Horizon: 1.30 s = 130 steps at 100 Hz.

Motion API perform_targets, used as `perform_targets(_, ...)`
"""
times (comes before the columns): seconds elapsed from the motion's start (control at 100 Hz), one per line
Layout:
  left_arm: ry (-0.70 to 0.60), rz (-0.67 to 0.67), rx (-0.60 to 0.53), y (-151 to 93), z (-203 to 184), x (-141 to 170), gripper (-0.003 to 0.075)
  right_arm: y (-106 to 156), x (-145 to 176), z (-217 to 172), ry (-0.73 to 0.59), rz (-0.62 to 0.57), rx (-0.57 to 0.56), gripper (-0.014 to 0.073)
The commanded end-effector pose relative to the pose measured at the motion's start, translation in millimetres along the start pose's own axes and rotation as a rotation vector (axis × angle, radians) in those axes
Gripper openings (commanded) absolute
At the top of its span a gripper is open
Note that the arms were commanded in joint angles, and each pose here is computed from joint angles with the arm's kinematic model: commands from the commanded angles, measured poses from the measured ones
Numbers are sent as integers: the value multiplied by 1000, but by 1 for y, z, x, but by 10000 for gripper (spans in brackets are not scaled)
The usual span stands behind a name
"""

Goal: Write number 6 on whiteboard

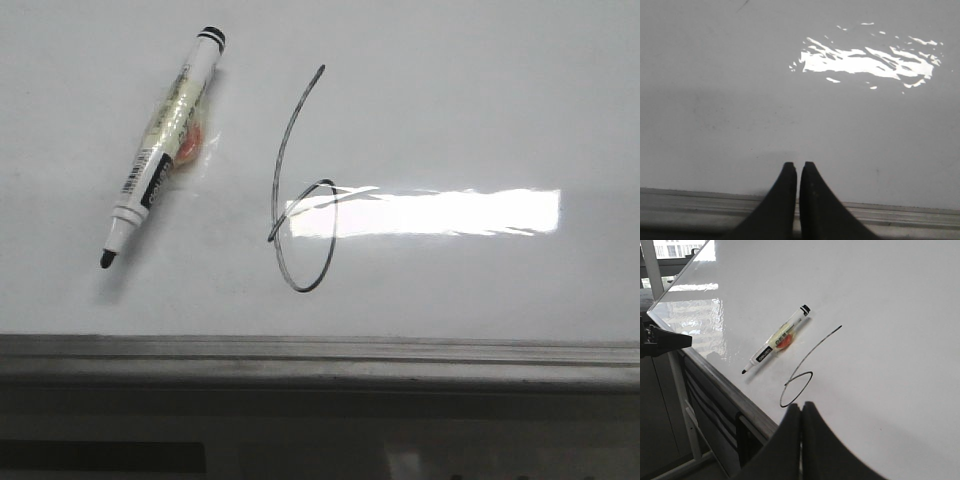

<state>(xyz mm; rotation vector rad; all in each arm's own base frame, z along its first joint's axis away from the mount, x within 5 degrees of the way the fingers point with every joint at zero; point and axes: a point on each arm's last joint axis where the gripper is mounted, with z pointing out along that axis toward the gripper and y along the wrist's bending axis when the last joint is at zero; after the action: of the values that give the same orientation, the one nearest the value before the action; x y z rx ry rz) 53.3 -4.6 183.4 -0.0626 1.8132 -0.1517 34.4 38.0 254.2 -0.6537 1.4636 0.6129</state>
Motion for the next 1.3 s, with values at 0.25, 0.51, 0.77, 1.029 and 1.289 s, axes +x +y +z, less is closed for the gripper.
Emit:
perform_targets(0.25,-49,-14,7,0,1,3,-20,-2,-15,-1,-94,-14,23,-64)
perform_targets(0.51,-49,-14,7,0,1,3,-20,-2,-15,-1,-94,-14,23,-64)
perform_targets(0.77,-49,-14,7,0,1,3,-20,-2,-15,-1,-94,-14,23,-64)
perform_targets(1.029,-49,-14,7,0,1,3,-20,-5,-15,-1,-89,-17,95,-64)
perform_targets(1.289,-49,-14,7,0,1,3,-20,-20,-11,-3,-64,-28,379,-64)
